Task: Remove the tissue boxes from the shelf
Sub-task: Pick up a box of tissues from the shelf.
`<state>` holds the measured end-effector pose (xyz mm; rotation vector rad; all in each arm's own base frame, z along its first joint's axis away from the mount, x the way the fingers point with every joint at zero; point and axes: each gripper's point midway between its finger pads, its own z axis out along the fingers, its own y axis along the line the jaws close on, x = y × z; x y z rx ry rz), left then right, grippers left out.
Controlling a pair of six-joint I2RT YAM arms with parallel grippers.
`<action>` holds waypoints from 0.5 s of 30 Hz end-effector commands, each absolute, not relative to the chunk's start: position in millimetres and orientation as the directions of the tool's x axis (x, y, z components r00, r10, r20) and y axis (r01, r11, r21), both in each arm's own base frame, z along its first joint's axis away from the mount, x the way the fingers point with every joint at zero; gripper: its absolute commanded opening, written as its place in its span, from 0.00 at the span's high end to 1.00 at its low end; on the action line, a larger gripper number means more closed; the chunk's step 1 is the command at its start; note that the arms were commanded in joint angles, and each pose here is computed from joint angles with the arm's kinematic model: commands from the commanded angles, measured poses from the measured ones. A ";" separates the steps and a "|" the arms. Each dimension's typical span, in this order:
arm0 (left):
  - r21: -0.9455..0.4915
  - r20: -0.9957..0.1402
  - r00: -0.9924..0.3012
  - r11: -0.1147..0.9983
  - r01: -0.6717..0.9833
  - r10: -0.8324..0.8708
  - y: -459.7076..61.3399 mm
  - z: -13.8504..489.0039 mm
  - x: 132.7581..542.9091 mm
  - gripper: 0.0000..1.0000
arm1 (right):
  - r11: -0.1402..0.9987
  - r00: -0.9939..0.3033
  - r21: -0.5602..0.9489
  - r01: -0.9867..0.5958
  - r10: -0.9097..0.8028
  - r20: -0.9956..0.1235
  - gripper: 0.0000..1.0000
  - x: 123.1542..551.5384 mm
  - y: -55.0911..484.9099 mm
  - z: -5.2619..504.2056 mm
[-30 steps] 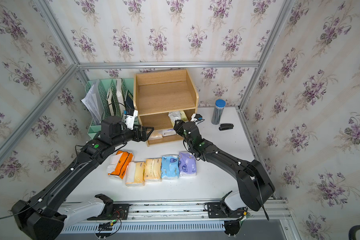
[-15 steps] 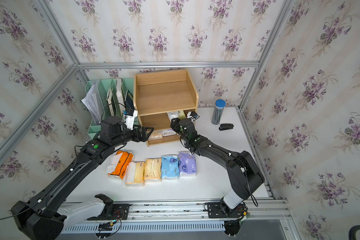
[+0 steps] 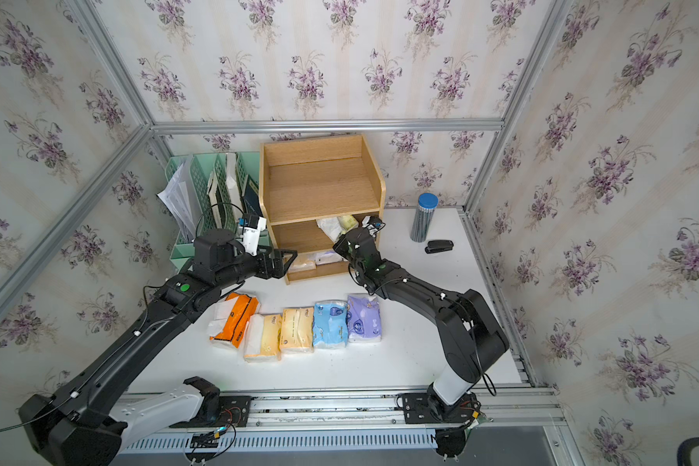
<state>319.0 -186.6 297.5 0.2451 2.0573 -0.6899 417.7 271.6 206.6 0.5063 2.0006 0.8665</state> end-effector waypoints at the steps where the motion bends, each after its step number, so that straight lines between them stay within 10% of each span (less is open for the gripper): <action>1: -0.391 -0.826 -0.553 0.817 0.424 -0.109 -186.7 301.2 318.0 0.01 | 0.702 -0.548 0.711 0.020 0.603 -0.580 0.98 408.5 265.7 203.6; 15: -0.510 -0.775 -0.600 0.756 0.410 -0.198 -187.5 290.4 286.4 0.01 | 0.738 -0.585 0.674 -0.032 0.533 -0.612 1.00 369.3 246.0 203.6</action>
